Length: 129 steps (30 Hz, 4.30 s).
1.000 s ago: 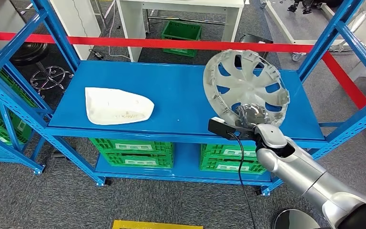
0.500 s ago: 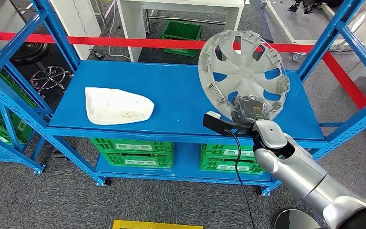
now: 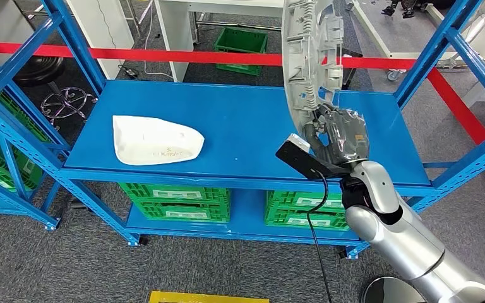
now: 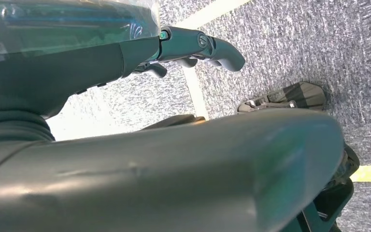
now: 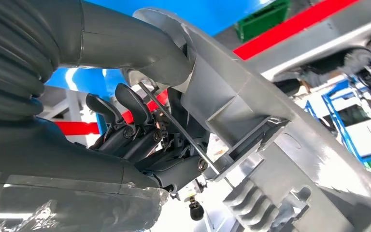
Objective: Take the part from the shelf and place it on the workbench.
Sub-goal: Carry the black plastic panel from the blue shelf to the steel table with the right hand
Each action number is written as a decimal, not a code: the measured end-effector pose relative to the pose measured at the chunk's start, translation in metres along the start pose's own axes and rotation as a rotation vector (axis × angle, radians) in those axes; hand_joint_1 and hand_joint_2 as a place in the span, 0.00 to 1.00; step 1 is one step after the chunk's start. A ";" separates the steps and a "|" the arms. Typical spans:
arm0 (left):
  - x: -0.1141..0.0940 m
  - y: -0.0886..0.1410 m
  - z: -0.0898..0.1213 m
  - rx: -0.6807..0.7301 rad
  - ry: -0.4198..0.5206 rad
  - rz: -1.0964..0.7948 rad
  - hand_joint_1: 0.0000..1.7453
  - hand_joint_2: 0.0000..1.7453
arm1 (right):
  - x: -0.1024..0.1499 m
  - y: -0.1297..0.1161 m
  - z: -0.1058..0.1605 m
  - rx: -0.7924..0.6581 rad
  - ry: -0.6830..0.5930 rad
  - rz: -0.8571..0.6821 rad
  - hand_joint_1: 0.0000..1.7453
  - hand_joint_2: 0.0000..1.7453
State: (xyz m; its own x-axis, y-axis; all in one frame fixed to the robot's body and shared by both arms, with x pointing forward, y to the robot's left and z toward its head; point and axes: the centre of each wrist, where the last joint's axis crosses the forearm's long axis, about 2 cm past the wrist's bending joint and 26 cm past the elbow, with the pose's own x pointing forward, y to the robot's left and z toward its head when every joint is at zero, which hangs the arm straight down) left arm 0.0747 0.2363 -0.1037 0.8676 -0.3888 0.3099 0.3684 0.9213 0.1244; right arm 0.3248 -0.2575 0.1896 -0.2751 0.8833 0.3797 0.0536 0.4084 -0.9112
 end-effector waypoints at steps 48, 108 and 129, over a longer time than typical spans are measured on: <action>-0.003 0.001 0.002 0.212 -0.230 -0.135 0.00 1.00 | 0.143 -0.056 0.078 0.179 -0.916 -1.358 1.00 1.00; -0.010 -0.001 0.002 0.137 -0.209 0.014 0.00 1.00 | 0.136 -0.051 0.088 0.111 -0.809 -1.325 1.00 1.00; -0.009 -0.001 0.002 0.127 -0.194 0.022 0.00 1.00 | 0.132 -0.052 0.089 0.089 -0.788 -1.323 1.00 1.00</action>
State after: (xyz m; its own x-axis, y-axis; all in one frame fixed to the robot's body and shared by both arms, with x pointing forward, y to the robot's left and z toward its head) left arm 0.0655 0.2386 -0.1049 0.7898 -0.3714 0.4882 0.2942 0.9277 0.2298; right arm 0.2004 -0.1825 0.2734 -0.4998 -0.4406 0.7457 -0.6769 0.7358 -0.0189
